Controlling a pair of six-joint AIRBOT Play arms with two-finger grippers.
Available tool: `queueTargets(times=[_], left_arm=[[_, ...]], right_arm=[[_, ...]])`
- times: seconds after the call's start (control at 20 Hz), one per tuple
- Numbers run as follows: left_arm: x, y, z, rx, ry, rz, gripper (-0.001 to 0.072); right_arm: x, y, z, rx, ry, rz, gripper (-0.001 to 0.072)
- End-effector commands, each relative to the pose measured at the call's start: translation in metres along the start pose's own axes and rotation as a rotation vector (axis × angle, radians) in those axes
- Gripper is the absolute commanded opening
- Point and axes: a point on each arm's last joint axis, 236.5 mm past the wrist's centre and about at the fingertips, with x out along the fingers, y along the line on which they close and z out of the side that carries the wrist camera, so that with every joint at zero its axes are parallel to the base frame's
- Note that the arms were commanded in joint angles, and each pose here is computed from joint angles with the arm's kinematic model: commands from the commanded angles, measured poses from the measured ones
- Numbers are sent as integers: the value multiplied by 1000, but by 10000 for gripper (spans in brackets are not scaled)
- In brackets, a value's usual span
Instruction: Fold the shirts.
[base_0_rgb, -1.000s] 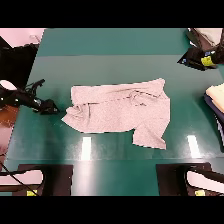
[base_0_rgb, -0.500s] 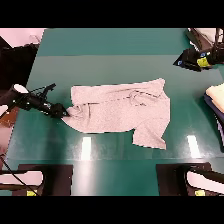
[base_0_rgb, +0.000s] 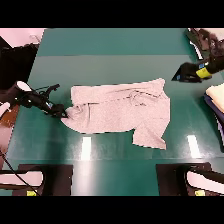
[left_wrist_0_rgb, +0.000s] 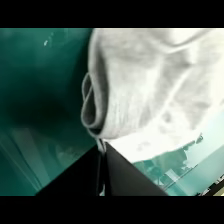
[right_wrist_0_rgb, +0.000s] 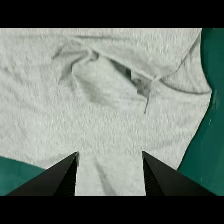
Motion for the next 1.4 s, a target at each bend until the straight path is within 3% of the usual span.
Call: queueTargets(times=[0.0,0.4,0.5,0.6,1.15,1.2,1.35], left_arm=[[-32,-21,14,41,-73,14,22],[-67,-51,6,102,-153,31,23],[-68,-51,7,92,-158,32,23],[-68,-49,12,93,-179,42,23],[-69,-48,17,66,-198,46,23],[-69,-48,17,66,-198,45,23],[-69,-48,16,66,-196,44,24]], right_arm=[[27,-20,-49,50,171,3,451],[96,-105,-143,381,245,4,451],[110,-101,-147,422,213,91,451],[120,-95,-141,434,154,159,430],[135,-104,-124,465,43,143,428],[134,-102,-123,463,40,152,374],[134,-100,-125,460,51,159,365]])
